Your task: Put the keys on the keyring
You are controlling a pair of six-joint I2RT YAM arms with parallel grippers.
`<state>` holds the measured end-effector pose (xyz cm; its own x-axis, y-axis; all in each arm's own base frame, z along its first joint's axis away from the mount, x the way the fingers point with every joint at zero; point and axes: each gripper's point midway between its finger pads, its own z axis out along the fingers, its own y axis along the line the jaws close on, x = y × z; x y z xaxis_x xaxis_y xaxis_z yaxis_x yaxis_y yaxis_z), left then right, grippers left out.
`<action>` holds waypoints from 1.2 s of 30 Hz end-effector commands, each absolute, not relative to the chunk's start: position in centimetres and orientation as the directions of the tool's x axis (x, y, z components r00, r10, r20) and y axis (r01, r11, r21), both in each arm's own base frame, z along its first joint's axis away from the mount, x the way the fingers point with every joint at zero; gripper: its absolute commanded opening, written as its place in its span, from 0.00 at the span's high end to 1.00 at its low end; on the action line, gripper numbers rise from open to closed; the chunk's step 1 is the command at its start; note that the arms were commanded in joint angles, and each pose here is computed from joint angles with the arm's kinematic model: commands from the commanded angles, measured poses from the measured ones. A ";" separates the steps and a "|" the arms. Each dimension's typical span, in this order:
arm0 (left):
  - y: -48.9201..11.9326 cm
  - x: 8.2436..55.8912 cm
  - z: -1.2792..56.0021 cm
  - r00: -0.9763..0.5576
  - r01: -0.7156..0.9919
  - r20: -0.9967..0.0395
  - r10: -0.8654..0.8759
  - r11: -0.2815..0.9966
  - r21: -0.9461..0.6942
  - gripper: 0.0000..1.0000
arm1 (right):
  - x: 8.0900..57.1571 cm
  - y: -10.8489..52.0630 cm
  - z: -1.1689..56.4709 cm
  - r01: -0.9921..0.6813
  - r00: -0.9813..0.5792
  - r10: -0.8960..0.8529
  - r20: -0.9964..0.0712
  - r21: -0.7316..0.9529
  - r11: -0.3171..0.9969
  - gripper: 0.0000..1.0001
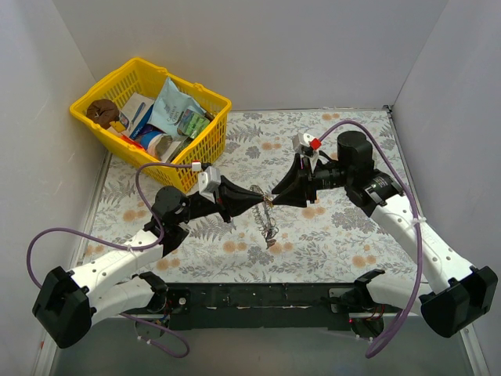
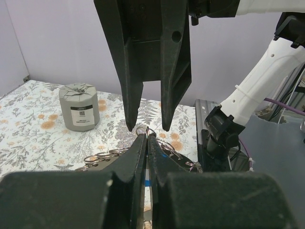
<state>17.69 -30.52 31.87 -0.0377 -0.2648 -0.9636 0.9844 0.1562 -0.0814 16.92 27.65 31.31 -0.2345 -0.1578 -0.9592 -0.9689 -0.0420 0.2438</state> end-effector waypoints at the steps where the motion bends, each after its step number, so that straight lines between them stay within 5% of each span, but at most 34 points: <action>1: -30.2 17.4 34.6 0.018 0.989 -0.946 -0.323 0.145 -0.030 1.00 | 17.0 28.0 31.6 -0.972 -0.217 -0.139 -0.966 0.227 -0.058 0.57; 13: -30.3 17.2 34.6 0.016 0.991 -0.948 -0.319 0.132 -0.027 1.00 | 16.4 28.5 30.0 -0.962 -0.242 -0.155 -0.958 0.257 -0.087 0.61; 18: -30.2 17.2 34.8 0.019 0.991 -0.946 -0.324 0.132 -0.026 1.00 | 16.7 28.6 29.5 -0.960 -0.256 -0.163 -0.953 0.270 -0.071 0.83; 25: -30.1 16.8 35.2 0.021 0.992 -0.941 -0.337 0.124 -0.023 1.00 | 16.6 28.5 28.9 -0.961 -0.258 -0.169 -0.951 0.271 -0.060 0.98; 36: -30.0 16.8 35.6 0.024 0.992 -0.937 -0.349 0.125 -0.021 1.00 | 16.1 28.0 27.1 -0.958 -0.264 -0.211 -0.941 0.282 -0.055 0.99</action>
<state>17.34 -30.58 31.82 -0.0672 -0.2655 -0.9618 0.9864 0.1271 -0.1040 16.64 28.33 28.33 -0.2589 -0.1845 -0.9481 -0.9599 -0.0599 0.2737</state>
